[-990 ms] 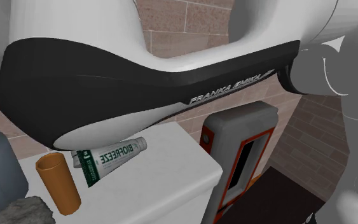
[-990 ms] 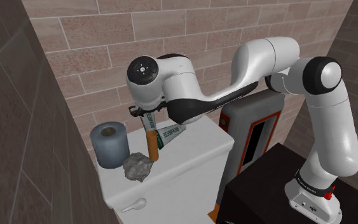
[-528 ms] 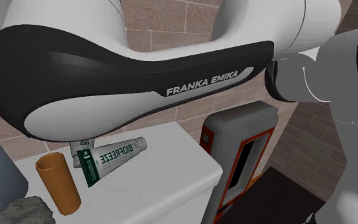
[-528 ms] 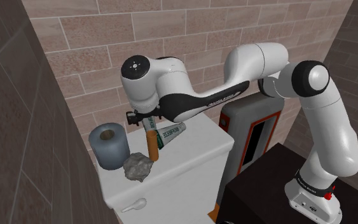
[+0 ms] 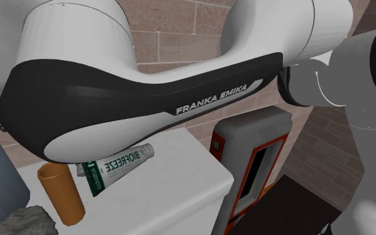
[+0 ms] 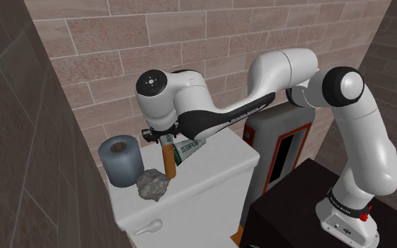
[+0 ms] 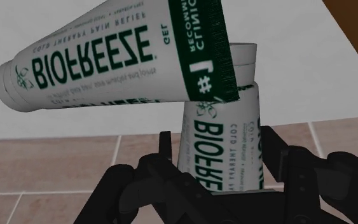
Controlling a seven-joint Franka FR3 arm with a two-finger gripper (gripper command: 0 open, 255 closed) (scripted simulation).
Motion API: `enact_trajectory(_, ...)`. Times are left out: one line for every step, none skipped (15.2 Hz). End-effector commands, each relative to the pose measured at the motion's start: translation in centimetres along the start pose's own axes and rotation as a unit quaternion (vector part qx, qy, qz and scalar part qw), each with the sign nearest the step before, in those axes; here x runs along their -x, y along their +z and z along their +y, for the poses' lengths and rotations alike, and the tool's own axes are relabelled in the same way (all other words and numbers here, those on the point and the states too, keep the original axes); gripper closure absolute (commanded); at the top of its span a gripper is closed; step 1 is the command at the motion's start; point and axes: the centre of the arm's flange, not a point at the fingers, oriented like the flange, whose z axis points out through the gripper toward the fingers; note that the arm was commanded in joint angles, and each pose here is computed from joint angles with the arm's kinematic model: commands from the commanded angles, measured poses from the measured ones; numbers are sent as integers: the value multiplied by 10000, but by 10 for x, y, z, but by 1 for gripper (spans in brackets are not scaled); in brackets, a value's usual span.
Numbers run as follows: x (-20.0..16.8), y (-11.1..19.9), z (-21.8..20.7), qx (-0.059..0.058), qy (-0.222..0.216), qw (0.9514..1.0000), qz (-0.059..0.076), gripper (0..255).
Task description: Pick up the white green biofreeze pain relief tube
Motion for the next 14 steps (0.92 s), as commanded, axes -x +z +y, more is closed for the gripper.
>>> enact_trajectory(0,1,0,0,-3,10000,-3,255)
enact_trajectory(1,0,0,0,-3,10000,-3,255)
enact_trajectory(1,0,0,0,-2,10000,-3,255)
enact_trajectory(1,0,0,0,-3,10000,-3,255)
enact_trajectory(1,0,0,0,-3,10000,-3,255)
enact_trajectory(0,1,0,0,-3,10000,-3,255)
enact_trajectory(-2,-3,1,0,-3,10000,-3,255)
enact_trajectory(-5,-8,1,0,-3,10000,-3,255)
enact_trajectory(-8,-12,2,0,-3,10000,-3,255)
enact_trajectory(-10,-17,3,0,-3,10000,-3,255)
enact_trajectory(-13,-22,3,0,-3,10000,-3,255)
enact_trajectory(-15,-26,4,0,-3,10000,-3,255)
enact_trajectory(-18,-31,4,0,-3,10000,-3,255)
enact_trajectory(-20,-35,5,0,-3,10000,-3,255)
